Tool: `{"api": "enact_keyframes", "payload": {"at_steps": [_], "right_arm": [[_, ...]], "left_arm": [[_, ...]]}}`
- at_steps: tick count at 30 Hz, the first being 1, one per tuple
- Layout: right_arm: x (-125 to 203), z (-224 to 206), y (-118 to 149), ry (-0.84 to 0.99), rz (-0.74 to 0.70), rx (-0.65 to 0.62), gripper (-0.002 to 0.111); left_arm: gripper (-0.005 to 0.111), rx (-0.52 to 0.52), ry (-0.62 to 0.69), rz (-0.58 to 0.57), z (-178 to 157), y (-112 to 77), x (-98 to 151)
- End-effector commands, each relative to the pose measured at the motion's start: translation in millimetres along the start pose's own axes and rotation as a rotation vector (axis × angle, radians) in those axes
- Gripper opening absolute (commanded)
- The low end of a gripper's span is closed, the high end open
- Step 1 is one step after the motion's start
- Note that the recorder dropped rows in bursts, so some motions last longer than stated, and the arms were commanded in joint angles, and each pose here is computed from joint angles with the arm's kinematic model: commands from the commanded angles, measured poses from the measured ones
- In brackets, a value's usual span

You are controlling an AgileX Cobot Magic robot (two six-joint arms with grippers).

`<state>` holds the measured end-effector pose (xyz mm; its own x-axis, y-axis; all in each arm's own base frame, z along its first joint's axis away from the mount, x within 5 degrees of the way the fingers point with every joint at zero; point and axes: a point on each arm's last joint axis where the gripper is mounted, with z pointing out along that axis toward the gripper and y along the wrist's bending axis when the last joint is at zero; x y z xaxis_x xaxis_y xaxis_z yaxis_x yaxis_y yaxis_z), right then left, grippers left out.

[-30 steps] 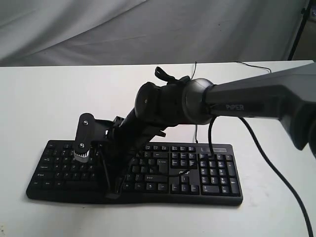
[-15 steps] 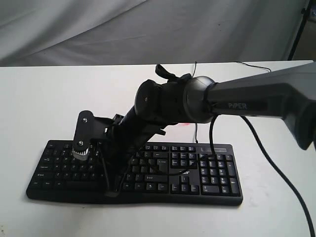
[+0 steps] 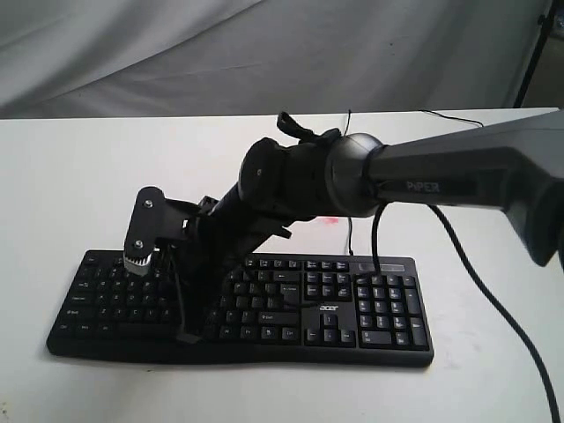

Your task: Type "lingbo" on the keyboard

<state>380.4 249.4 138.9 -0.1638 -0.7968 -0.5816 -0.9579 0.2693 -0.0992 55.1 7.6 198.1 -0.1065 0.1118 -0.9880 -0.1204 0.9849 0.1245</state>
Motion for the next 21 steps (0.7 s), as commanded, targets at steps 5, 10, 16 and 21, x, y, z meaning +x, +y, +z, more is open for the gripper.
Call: {"api": "enact_keyframes", "payload": {"at_steps": [5,10,16,21], "right_arm": [[-14,10,-6,-0.028,0.021,-0.026,0.0],[-19,15,-11,-0.029,0.014,-0.038,0.0],[-14,22,-12,-0.011,0.008,-0.041,0.0],[-13,22,-12,0.004,-0.009,-0.044,0.0]], "left_arm": [[0.001,0.005,0.004,-0.003,1,-0.4,1],[0.001,0.005,0.004,-0.003,1,-0.4,1],[0.001,0.005,0.004,-0.003,1,-0.4,1],[0.001,0.005,0.004,-0.003,1,-0.4,1]]}}
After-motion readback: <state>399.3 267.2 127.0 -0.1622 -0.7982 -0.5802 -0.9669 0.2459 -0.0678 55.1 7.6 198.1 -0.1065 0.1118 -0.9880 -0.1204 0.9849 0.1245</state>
